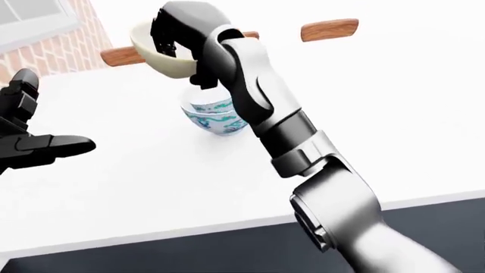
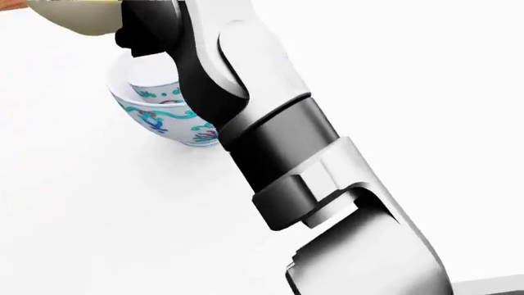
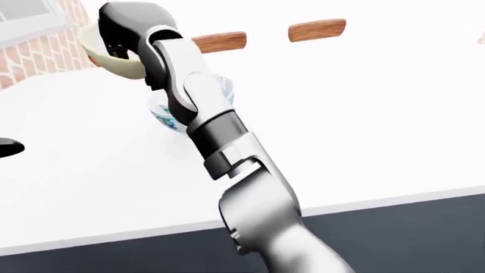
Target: Stack the bowls from largest to smallest.
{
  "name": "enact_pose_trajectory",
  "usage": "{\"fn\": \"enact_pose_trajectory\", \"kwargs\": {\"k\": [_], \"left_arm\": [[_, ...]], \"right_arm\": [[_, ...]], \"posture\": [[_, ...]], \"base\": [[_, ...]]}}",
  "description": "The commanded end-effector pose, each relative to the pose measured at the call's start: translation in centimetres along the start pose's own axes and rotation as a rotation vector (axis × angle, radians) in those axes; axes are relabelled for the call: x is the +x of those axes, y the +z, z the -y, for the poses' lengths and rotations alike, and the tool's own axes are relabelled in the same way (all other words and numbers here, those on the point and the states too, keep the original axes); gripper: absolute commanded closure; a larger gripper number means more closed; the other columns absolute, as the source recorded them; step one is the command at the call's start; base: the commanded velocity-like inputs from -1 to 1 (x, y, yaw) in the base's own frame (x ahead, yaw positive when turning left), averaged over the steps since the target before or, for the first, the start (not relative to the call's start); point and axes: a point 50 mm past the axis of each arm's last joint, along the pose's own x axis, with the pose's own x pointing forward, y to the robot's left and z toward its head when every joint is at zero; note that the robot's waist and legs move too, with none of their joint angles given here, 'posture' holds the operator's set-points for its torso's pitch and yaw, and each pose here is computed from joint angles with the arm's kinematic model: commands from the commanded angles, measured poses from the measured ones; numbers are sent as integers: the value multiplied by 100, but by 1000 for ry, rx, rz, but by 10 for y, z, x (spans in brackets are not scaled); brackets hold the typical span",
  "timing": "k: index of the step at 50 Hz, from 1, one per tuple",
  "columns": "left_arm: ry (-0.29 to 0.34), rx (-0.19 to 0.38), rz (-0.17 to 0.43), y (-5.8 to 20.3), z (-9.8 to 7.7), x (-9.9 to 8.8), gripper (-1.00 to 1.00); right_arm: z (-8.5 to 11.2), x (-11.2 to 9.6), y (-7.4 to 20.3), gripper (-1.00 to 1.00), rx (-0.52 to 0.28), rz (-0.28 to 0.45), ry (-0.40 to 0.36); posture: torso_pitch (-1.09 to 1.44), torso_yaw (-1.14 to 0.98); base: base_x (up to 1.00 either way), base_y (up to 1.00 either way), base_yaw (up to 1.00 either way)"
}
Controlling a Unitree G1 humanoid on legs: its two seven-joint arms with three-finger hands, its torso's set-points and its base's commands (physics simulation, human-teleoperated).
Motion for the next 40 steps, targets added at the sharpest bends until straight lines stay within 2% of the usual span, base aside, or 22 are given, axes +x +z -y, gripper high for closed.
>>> {"fn": "enact_pose_trajectory", "kwargs": {"k": [1, 9, 19, 29, 40], "left_arm": [[8, 18, 65, 12, 0, -2, -100], [-5, 14, 61, 10, 7, -1, -100], [-7, 9, 69, 15, 8, -2, -100], [5, 4, 81, 25, 1, -4, -100], [11, 0, 81, 24, -2, -4, -100]], "right_arm": [[29, -4, 9, 100, -30, 33, -88], [39, -10, -5, 100, -72, -5, -76], [36, -9, -17, 100, -111, -68, -33], [20, -5, -22, 100, -215, -80, 36], [7, -2, -30, 100, -280, -100, 77]], "posture": [[-24, 0], [-24, 0], [-24, 0], [-24, 0], [-24, 0]], "base": [[0, 0, 0], [0, 0, 0], [0, 0, 0], [0, 0, 0], [0, 0, 0]]}}
